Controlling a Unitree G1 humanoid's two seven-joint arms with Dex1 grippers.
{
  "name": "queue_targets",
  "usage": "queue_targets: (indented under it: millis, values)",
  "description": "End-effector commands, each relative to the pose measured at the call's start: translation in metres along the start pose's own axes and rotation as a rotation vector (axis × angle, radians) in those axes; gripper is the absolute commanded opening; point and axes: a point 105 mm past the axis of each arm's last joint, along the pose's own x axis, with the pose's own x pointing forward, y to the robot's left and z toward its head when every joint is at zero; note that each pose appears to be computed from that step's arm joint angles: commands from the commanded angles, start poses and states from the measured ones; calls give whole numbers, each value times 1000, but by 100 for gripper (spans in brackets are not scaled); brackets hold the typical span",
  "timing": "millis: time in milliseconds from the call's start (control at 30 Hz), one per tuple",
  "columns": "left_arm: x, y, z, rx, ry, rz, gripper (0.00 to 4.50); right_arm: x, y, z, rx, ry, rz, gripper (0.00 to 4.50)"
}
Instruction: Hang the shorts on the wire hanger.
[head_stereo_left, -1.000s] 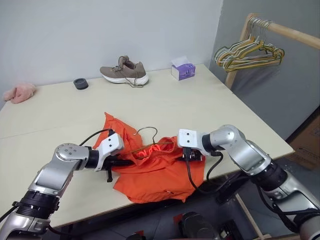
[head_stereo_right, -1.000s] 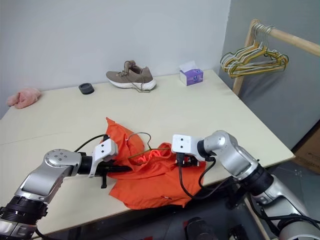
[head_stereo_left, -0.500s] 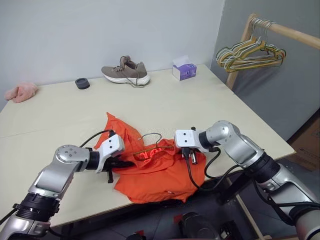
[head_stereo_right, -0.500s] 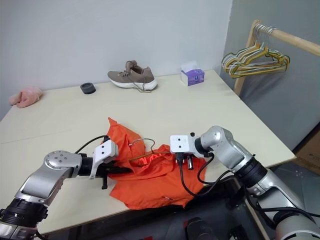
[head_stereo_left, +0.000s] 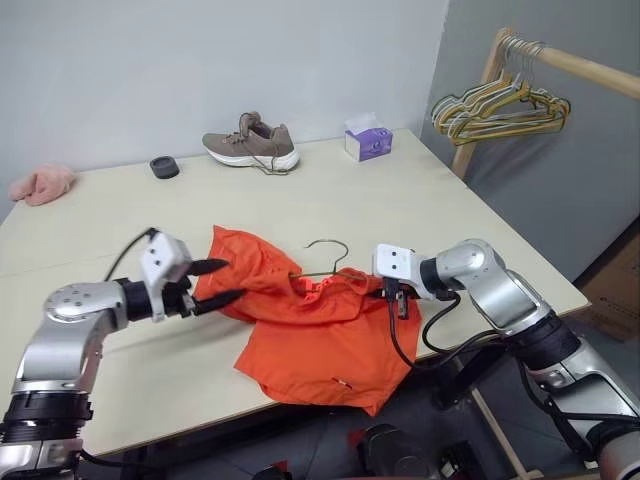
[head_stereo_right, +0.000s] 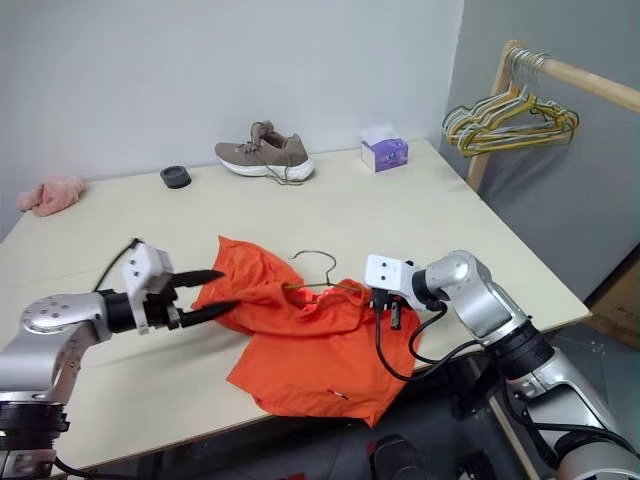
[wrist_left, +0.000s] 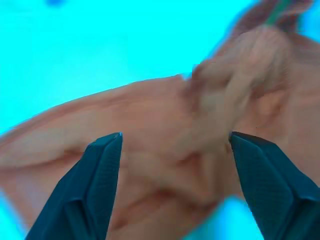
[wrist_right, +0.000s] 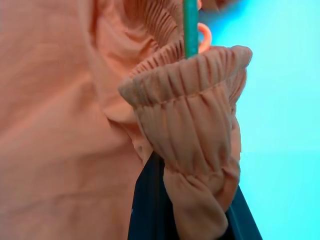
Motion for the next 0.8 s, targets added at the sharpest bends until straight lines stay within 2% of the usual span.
queue_targets:
  millis: [33,133,333,433,467,500,600,700,800]
  values:
    - [-8,14,27,-13,-128,83,358,-21,-17,-7,238,-59,-119,0]
    - [4,-7,34,-71,-181,0,358,-37,-20,-21,410,-60,-179,0]
    - [38,-80,57,-139,-266,-283,358,-76,-26,-47,639,-69,-367,0]
    - [50,-110,73,-151,-315,-403,411,-99,-33,-61,715,-80,-518,0]
    - [51,-116,77,-155,-327,-428,444,-104,-34,-65,731,-82,-554,0]
    - [52,-120,80,-152,-337,-449,448,-108,-34,-67,746,-87,-581,0]
    - [61,-130,96,-113,-396,-471,448,-127,-37,-84,803,-79,-727,0]
    - [68,-139,116,-71,-472,-492,448,-159,-44,-107,875,-66,-982,0]
    - [71,-146,124,-67,-501,-521,448,-183,-48,-117,933,-93,-1175,0]
